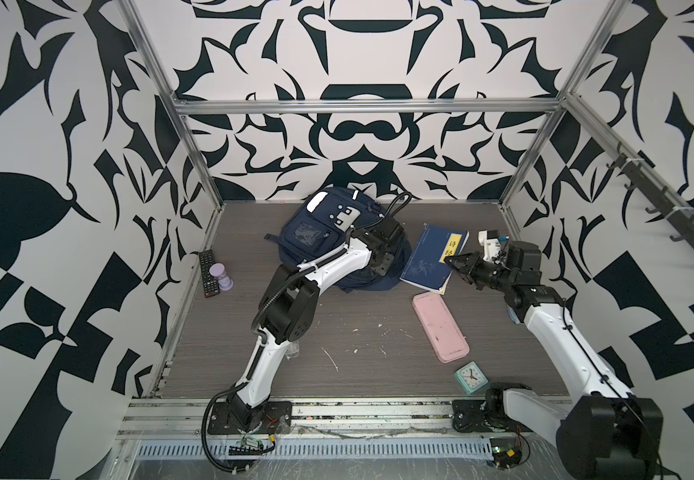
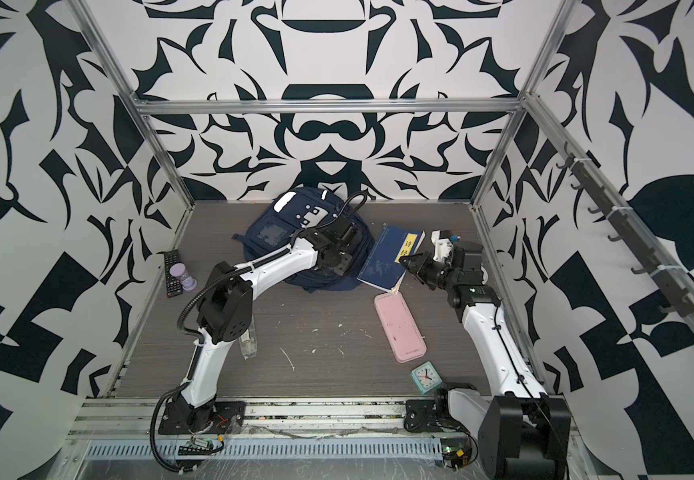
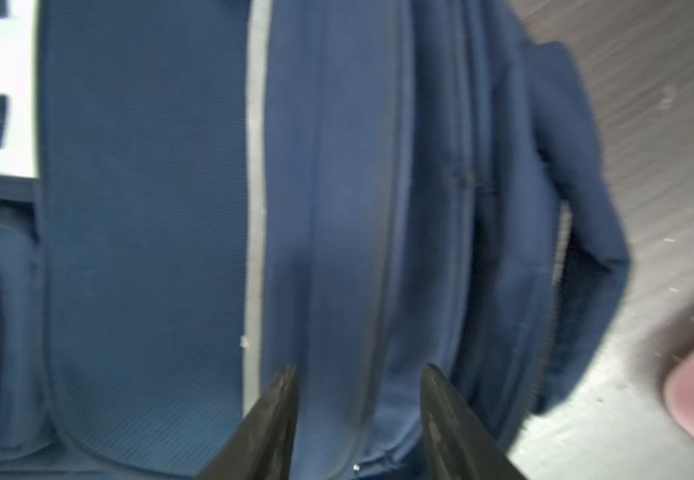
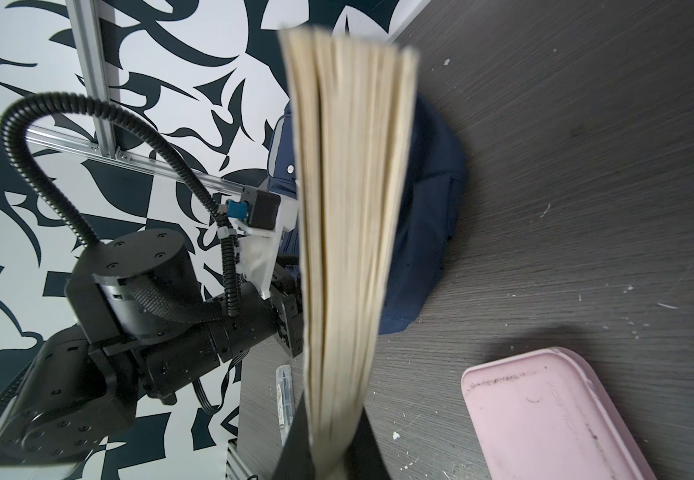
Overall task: Pack the student bag
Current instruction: 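Pull the backpack compartment open with the left gripper while the right holds the book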
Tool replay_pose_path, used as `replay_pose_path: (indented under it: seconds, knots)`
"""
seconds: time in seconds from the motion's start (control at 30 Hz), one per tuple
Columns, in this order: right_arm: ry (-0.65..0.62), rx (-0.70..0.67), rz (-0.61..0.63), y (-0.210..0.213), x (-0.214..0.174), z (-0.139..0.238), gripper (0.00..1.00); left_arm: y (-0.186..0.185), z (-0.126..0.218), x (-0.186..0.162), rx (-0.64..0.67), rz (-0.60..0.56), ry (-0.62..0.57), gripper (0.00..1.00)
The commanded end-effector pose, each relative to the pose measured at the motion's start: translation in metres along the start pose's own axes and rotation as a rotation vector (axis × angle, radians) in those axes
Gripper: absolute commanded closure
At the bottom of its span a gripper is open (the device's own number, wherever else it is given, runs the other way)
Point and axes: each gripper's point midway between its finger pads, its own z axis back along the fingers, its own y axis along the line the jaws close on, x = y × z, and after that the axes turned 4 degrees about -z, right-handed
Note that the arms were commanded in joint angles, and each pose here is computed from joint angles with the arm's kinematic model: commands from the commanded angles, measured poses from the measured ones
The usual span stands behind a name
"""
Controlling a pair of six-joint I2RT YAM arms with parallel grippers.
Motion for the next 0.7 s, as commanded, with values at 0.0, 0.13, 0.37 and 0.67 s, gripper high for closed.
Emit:
replay_pose_path:
  seconds: [0.0, 0.13, 0.37, 0.67]
  knots:
    - [-0.029, 0.060, 0.058, 0.022, 0.007, 0.009, 1.00, 0.008, -0.009, -0.012, 0.054, -0.033, 0.059, 0.51]
    - [-0.030, 0.059, 0.055, 0.021, 0.007, 0.009, 1.00, 0.007, -0.017, -0.019, 0.053, -0.041, 0.081, 0.54]
    - [-0.026, 0.066, 0.049, 0.021, 0.007, 0.007, 1.00, 0.008, -0.021, -0.019, 0.067, -0.053, 0.095, 0.68]
    - [-0.023, 0.067, 0.039, 0.017, 0.005, 0.006, 1.00, 0.020, 0.009, 0.008, 0.102, -0.060, 0.024, 1.00]
